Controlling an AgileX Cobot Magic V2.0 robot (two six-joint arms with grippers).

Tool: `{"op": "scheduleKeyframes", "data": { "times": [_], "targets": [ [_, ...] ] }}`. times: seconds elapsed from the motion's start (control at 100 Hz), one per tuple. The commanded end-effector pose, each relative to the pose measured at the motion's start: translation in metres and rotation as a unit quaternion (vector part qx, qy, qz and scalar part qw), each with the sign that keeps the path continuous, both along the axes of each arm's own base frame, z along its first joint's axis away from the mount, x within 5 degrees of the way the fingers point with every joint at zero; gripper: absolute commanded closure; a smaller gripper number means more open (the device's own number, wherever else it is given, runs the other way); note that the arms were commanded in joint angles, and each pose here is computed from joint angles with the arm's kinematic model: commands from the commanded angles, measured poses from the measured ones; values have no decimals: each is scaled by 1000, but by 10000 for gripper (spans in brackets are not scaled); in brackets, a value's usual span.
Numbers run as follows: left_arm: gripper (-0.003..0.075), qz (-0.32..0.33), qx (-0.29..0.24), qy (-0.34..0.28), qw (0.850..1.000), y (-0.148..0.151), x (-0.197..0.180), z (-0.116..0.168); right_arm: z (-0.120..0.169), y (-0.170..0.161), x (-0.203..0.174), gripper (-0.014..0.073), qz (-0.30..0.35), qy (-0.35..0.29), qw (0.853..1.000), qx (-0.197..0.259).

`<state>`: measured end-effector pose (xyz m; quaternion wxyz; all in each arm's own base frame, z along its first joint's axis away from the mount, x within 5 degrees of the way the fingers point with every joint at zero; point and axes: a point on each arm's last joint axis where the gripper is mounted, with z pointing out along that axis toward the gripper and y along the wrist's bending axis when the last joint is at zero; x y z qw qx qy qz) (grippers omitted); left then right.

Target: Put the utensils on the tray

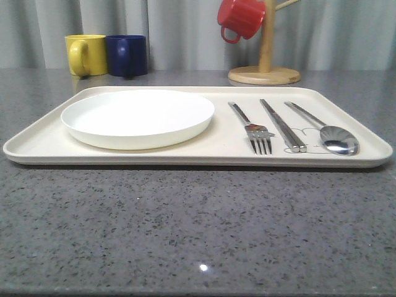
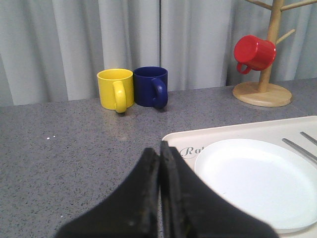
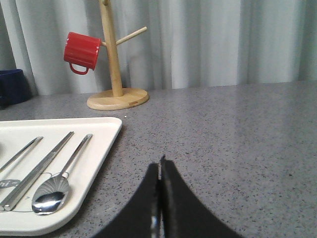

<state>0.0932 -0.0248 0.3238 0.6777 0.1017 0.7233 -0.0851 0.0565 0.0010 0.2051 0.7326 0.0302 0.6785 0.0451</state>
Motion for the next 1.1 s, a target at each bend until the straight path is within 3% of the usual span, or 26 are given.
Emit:
{"op": "scheduleKeyframes", "data": {
  "times": [0.0, 0.81, 1.09],
  "targets": [
    [738, 11, -14, -46, 999, 2, 0, 16, 14, -1, -4, 664, -6, -57, 998, -6],
    [738, 12, -13, -47, 999, 2, 0, 16, 14, -1, -4, 664, -6, -57, 998, -6],
    [738, 34, -2, -79, 996, 10, -17, 11, 14, -1, -4, 664, -6, -57, 998, -6]
  ]
}}
